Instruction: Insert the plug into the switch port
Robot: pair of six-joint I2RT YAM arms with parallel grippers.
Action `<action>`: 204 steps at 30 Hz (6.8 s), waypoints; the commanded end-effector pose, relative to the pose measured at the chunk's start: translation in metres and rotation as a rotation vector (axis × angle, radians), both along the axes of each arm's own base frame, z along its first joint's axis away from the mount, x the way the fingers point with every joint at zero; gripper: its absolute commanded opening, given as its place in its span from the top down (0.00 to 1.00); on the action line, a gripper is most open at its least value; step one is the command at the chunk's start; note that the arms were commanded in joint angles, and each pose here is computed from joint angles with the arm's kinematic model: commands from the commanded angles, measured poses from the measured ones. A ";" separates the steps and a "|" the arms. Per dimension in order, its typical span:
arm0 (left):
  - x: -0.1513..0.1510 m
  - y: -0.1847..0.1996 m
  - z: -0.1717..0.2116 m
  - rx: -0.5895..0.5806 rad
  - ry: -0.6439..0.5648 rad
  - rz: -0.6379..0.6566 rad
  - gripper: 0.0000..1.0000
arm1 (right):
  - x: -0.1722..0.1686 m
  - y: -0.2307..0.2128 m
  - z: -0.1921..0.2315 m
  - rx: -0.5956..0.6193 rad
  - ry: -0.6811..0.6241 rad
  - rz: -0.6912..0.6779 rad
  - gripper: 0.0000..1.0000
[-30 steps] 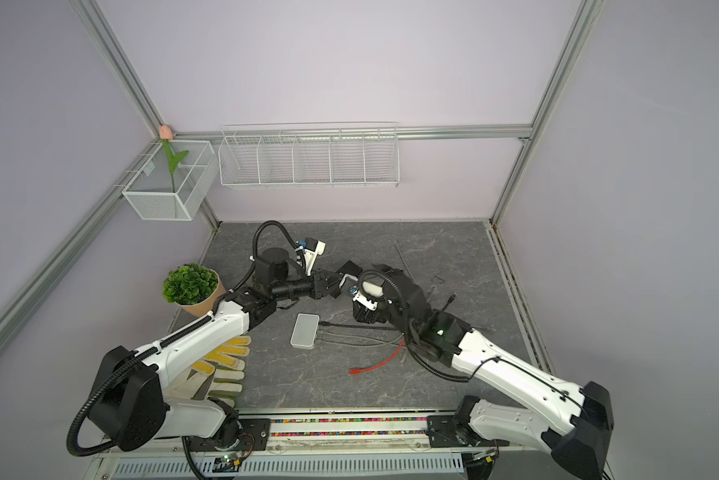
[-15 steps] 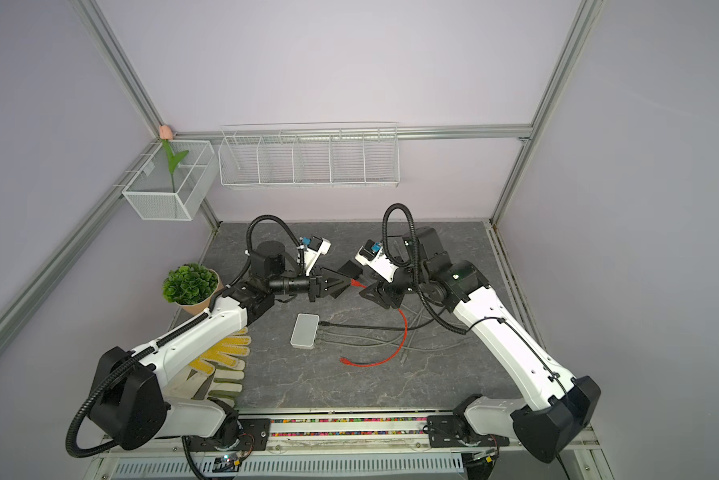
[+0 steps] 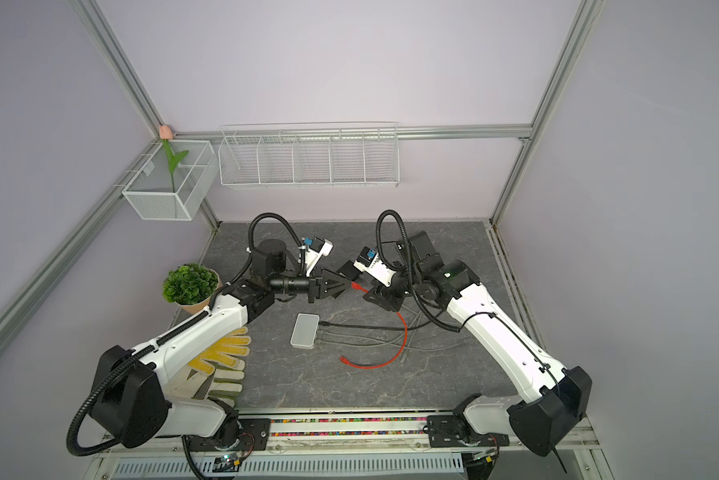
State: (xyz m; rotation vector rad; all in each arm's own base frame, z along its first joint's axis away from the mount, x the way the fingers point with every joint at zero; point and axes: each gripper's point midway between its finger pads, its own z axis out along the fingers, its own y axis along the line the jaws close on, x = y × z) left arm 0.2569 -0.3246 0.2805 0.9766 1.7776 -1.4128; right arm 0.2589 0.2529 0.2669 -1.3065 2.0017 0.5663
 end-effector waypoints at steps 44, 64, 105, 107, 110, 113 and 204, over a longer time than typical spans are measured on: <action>-0.003 0.000 0.009 0.017 -0.023 -0.043 1.00 | -0.003 0.021 -0.008 -0.064 -0.069 0.069 0.83; -0.007 0.001 0.013 0.013 -0.028 -0.058 1.00 | 0.002 0.021 -0.015 -0.088 -0.066 0.056 0.75; 0.208 0.106 -0.188 0.480 0.332 0.761 0.55 | 0.102 0.037 -0.200 -0.595 0.138 -0.142 0.94; 0.209 0.101 -0.195 0.479 0.345 0.738 0.54 | 0.101 0.039 -0.211 -0.607 0.151 -0.133 0.94; 0.209 0.093 -0.201 0.466 0.358 0.707 0.55 | 0.102 0.039 -0.224 -0.625 0.171 -0.135 0.94; 0.209 0.085 -0.205 0.458 0.363 0.686 0.55 | 0.103 0.044 -0.229 -0.619 0.186 -0.132 0.94; 0.187 0.061 -0.254 0.420 0.562 0.434 0.72 | 0.129 0.070 -0.220 -0.465 0.271 -0.202 0.93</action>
